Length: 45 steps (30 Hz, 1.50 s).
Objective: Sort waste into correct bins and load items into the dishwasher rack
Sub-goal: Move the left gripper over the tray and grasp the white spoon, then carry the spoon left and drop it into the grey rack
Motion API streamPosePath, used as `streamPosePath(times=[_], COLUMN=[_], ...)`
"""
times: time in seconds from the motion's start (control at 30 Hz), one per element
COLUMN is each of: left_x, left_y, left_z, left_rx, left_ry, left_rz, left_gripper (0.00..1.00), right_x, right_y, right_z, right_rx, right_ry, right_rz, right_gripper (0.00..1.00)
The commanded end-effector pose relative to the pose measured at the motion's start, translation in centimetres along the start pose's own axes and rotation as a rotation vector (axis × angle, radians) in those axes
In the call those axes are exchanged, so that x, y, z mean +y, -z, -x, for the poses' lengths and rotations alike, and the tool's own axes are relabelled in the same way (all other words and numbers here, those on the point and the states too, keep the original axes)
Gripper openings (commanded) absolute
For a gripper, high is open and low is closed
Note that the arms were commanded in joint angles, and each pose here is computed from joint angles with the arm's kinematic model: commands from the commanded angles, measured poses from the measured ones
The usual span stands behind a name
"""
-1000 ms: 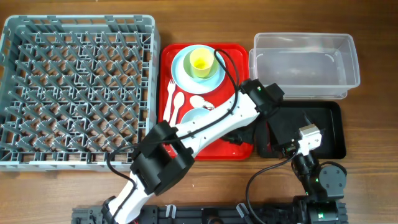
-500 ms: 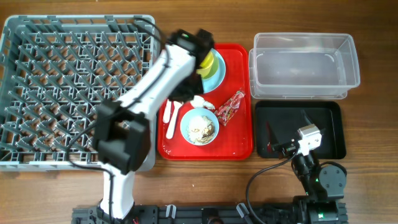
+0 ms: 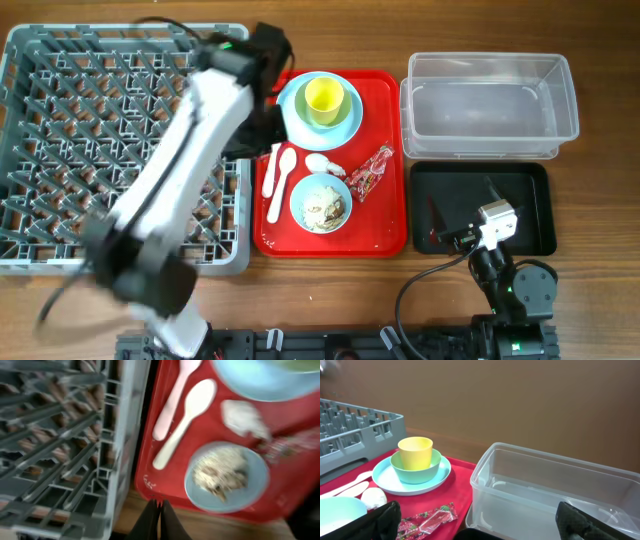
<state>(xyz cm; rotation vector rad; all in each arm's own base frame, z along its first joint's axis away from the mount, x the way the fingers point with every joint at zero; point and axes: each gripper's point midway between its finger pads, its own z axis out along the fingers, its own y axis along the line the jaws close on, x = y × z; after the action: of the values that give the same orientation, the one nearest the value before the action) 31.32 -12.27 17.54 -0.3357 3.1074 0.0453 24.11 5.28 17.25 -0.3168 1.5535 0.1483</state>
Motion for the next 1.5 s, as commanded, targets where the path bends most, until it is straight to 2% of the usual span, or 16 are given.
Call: streamPosePath(times=[0.0,0.1,0.17,0.23,0.27,0.33,0.37,0.4,0.57,0.63,0.7,0.77,0.9,1.03,1.07,1.47], left_x=[3.4,5.6,5.6,3.8,2.6,1.2,-0.2,-1.4,-2.2,-3.1,-3.8,-4.3,-2.9,-3.3,-3.5,-4.0], left_y=[9.8,9.4,5.2,1.2,-0.6,-1.1,-0.6,-0.6,-6.2,-8.3,-9.1,-8.9,-8.4,-9.2,-9.6,-15.1], left_z=[-3.4,-6.7,-7.7,-8.0,-7.5,-6.1,-5.5,-4.6,-3.5,-2.6,-1.9,-0.8,1.2,1.2,1.2,1.3], left_rx=[-0.328,-0.434,-0.412,-0.350,-0.338,-0.360,-0.380,-0.412,-0.345,-0.328,-0.344,-0.390,-0.482,-0.466,-0.457,-0.360], left_ry=[0.032,0.025,0.021,0.000,-0.007,-0.016,-0.032,-0.086,-0.252,-0.312,-0.381,-0.388,-0.355,-0.368,-0.376,-0.431], left_rz=[-0.122,-0.172,-0.191,-0.253,-0.285,-0.313,-0.370,-0.384,-0.196,-0.171,-0.165,-0.169,-0.062,-0.066,-0.071,-0.013], left_gripper=[0.08,0.42,0.51,0.52,0.60,0.45,0.26,0.22,0.49,0.50,0.36,0.36,0.05,0.32,0.33,0.23], right_x=[-0.1,-0.1,-0.1,-0.1,-0.1,-0.1,-0.1,-0.1,-0.1,-0.1,-0.1,-0.1,-0.1,-0.1,-0.1,-0.1], right_y=[0.0,0.0,0.0,0.0,0.0,0.0,0.0,0.0,0.0,0.0,0.0,0.0,0.0,0.0,0.0,0.0], right_z=[0.2,0.2,0.2,0.2,0.2,0.2,0.2,0.2,0.2,0.2,0.2,0.2,0.2,0.2,0.2,0.2], right_rx=[-0.009,-0.009,-0.009,-0.009,-0.009,-0.009,-0.009,-0.009,-0.009,-0.009,-0.009,-0.009,-0.009,-0.009,-0.009,-0.009], right_ry=[-0.002,-0.002,-0.003,-0.003,-0.003,-0.003,-0.002,-0.003,-0.002,-0.003,-0.003,-0.003,-0.003,-0.002,-0.003,-0.003], right_rz=[-0.002,-0.002,-0.002,-0.002,-0.002,-0.002,-0.002,-0.002,-0.002,-0.002,-0.002,-0.002,-0.002,-0.002,-0.002,-0.002], right_gripper=[1.00,1.00,1.00,1.00,1.00,1.00,1.00,1.00,1.00,1.00,1.00,1.00,1.00,1.00,1.00,1.00])
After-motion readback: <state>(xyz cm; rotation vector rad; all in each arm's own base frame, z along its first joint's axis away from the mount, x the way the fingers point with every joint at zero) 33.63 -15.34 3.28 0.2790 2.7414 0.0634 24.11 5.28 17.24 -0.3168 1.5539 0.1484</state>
